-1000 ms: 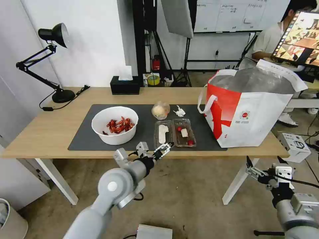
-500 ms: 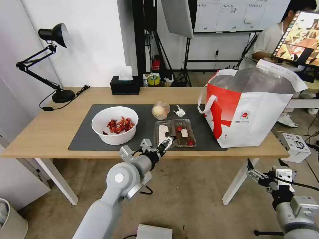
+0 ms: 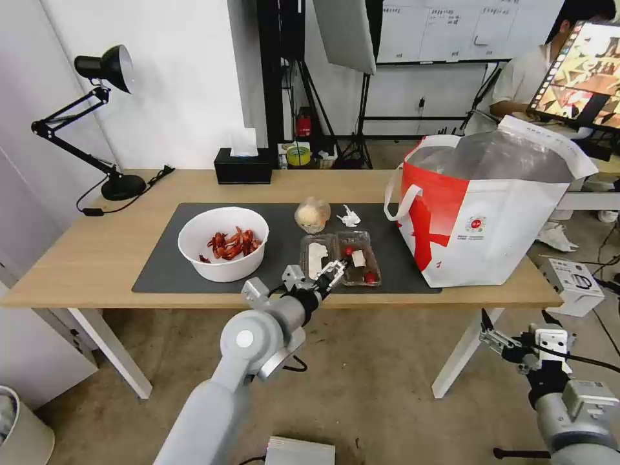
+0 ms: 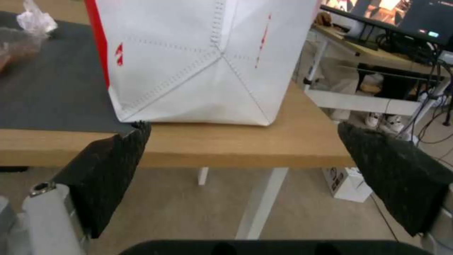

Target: Pick up the trash from the table and place it into the takeout bag.

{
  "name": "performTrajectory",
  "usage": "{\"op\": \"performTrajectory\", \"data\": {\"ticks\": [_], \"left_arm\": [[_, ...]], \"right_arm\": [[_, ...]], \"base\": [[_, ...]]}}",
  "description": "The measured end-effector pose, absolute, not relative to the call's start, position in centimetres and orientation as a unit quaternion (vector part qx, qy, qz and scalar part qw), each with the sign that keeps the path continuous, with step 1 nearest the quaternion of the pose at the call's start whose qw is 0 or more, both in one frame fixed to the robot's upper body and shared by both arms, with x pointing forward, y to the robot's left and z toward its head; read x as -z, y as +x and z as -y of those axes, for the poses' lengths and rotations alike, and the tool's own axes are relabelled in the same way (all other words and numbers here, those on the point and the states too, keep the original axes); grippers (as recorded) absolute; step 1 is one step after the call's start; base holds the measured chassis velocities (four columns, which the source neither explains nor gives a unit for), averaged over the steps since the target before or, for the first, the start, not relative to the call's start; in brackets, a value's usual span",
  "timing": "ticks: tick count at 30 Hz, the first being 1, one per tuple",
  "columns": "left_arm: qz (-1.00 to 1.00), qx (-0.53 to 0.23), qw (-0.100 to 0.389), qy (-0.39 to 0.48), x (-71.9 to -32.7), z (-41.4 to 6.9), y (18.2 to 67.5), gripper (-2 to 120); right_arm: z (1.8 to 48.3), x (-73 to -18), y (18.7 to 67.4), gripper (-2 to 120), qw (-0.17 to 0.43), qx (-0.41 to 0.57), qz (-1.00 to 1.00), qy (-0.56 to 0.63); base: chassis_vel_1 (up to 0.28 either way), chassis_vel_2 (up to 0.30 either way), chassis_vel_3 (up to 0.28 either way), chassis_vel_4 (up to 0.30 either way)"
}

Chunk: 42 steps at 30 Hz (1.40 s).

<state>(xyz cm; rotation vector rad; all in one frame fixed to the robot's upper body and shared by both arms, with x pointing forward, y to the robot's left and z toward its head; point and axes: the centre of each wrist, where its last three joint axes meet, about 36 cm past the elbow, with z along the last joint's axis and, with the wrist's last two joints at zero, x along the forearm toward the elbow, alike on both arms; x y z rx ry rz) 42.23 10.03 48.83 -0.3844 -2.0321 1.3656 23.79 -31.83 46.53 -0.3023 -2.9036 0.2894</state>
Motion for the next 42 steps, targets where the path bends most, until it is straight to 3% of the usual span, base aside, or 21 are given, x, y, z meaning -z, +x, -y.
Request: {"op": "performTrajectory", "data": {"ticks": [24,42], "left_arm": [[0.783,-0.514,0.322,-0.135,-46.8,-10.6,43.0,100],[0.803,-0.514,0.273,-0.130,-47.3,-12.8,43.2,100]], "right_arm": [[31.9,-45.3,23.9,100,0.110,-0.099,0.983,-0.107],[31.7,-44.3,24.1,100,0.110,-0.096,0.984,-0.104]], "base": [[0.000,0.000,0.000,0.000],[0.000,0.000,0.000,0.000]]}}
